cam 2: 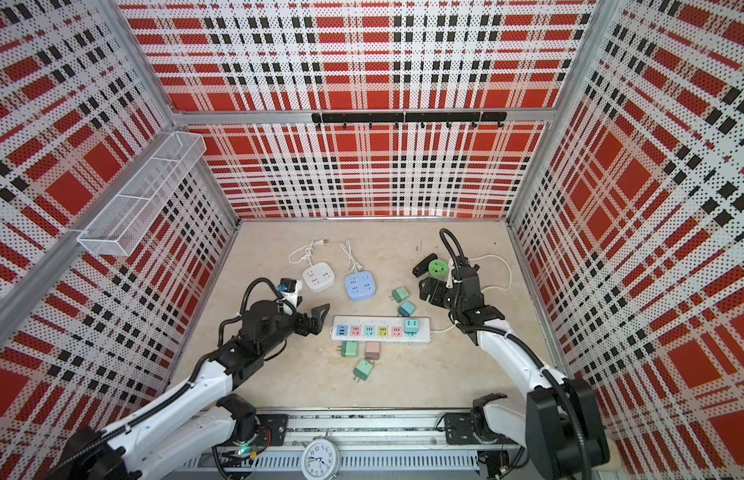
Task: Insert the plug
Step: 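Raise the left gripper away while the right gripper moves toward loose teal adapters, then lower the right gripper and close it on a teal adapter near the blue socket box, then lift the teal adapter with the right gripper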
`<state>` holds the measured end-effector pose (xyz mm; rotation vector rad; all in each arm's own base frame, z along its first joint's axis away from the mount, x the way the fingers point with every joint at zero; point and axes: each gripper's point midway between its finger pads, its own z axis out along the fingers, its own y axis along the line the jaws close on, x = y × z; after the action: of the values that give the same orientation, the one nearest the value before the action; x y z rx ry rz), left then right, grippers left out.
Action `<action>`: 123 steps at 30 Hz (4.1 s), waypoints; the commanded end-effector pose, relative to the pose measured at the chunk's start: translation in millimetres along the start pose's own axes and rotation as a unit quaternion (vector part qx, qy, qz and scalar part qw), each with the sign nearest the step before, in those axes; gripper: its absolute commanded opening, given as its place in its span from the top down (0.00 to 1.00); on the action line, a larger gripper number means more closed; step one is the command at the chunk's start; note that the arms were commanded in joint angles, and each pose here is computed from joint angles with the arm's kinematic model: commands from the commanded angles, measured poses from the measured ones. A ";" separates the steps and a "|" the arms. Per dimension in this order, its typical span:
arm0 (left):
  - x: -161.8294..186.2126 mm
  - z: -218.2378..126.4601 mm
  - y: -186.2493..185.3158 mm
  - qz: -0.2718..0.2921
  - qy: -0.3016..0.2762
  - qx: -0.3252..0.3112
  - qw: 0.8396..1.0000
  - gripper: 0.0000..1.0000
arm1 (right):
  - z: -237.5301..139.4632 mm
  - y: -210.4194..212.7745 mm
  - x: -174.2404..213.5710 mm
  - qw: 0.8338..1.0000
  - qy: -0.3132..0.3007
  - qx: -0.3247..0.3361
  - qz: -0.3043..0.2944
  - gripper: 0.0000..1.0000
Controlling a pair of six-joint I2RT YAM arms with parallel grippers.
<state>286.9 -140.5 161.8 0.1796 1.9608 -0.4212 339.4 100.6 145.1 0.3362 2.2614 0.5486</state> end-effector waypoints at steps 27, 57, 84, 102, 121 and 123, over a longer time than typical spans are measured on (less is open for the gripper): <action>20.7 -7.6 74.0 -0.048 -0.059 -0.149 0.986 0.01 | 6.0 15.7 36.8 0.988 0.144 0.047 0.025 0.09; 21.2 -4.8 74.8 -0.045 -0.055 -0.152 0.986 0.01 | 111.6 38.1 107.3 0.951 0.289 0.094 -0.056 0.20; 21.1 -6.3 75.9 -0.047 -0.058 -0.155 0.985 0.00 | 120.5 49.4 134.4 0.922 0.306 0.161 -0.177 0.33; 21.0 -6.4 76.6 -0.049 -0.058 -0.156 0.985 0.01 | 118.1 38.8 157.0 0.915 0.321 0.158 -0.188 0.41; 21.1 -6.2 77.4 -0.056 -0.059 -0.159 0.984 0.01 | 105.2 72.8 115.7 0.942 0.244 0.112 -0.199 0.72; 21.8 -5.8 76.9 -0.055 -0.056 -0.157 0.984 0.01 | 95.8 84.6 100.8 0.952 0.210 0.087 -0.206 0.73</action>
<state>295.2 -72.5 123.6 -0.1076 1.9285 -0.1760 343.9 234.1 26.9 -0.1559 2.8177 0.1380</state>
